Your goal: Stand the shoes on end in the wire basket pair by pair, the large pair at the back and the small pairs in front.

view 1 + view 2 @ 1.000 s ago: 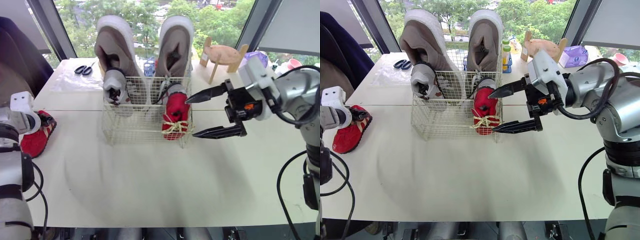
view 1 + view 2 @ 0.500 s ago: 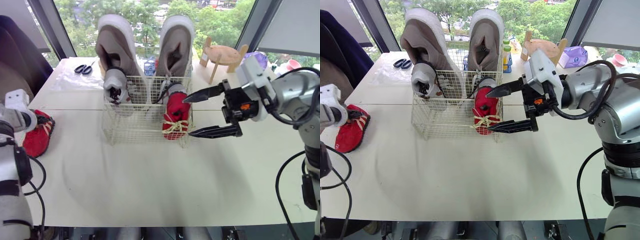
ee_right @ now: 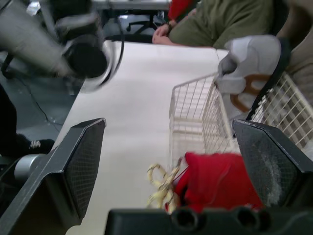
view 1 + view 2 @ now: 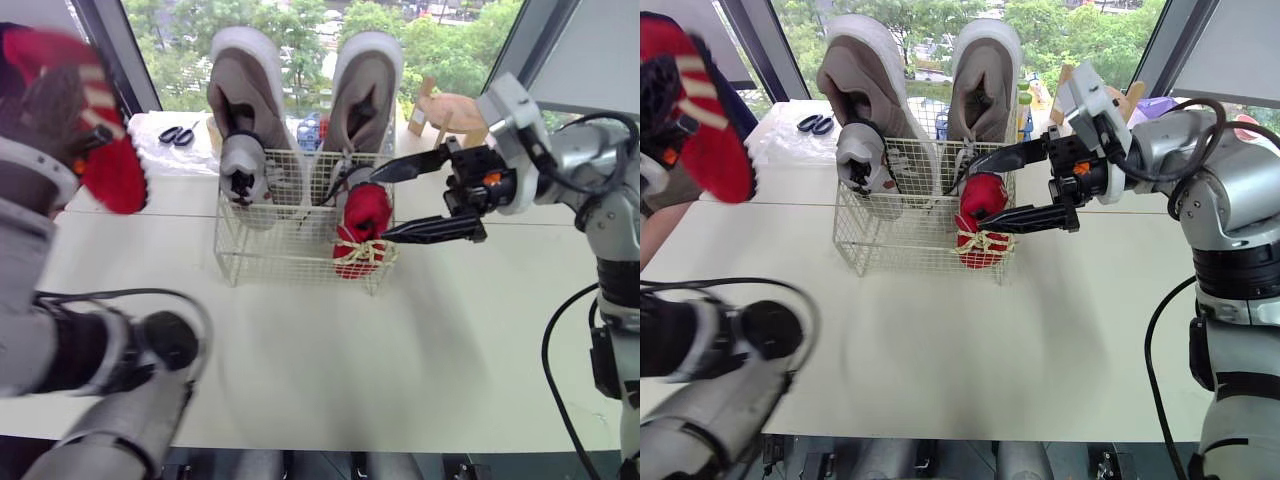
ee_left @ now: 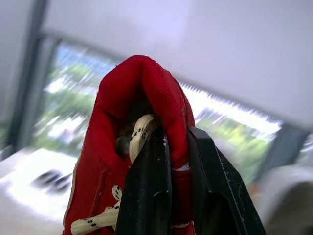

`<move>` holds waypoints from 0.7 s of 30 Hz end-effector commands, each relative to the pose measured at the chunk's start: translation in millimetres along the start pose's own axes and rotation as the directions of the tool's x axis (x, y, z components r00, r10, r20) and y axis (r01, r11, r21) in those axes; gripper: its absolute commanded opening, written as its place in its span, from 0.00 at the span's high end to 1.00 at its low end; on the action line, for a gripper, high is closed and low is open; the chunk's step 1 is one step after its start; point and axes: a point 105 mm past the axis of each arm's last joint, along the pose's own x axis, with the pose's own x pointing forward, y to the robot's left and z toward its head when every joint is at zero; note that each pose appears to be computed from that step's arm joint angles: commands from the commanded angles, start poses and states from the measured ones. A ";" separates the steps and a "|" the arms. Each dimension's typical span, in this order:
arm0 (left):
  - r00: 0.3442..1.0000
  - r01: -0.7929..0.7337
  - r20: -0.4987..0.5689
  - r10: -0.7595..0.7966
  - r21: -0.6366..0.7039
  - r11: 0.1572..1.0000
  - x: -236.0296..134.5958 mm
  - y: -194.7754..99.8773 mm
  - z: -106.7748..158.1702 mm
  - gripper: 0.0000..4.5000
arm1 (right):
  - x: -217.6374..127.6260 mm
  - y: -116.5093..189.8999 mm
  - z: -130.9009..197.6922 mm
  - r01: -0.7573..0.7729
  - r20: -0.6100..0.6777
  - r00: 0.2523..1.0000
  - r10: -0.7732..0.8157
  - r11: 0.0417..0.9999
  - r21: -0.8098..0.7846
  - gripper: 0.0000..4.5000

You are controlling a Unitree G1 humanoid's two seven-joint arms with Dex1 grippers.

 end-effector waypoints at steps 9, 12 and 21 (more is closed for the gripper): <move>0.965 0.250 -0.044 -0.257 -0.126 0.960 -21.0 -52.2 -53.0 1.00 | -0.7 -4.8 2.6 -0.007 -0.033 0.999 0.006 1.000 -0.006 0.00; 0.962 0.265 -0.039 -0.271 -0.116 0.957 -17.2 -52.9 -62.2 1.00 | -1.4 -3.0 3.1 0.004 -0.035 0.999 -0.004 1.000 0.004 0.00; 0.940 0.337 -0.088 -0.331 0.057 0.940 -3.9 -51.0 -107.6 1.00 | -9.7 4.5 1.5 0.067 -0.071 0.995 -0.065 0.997 0.030 0.00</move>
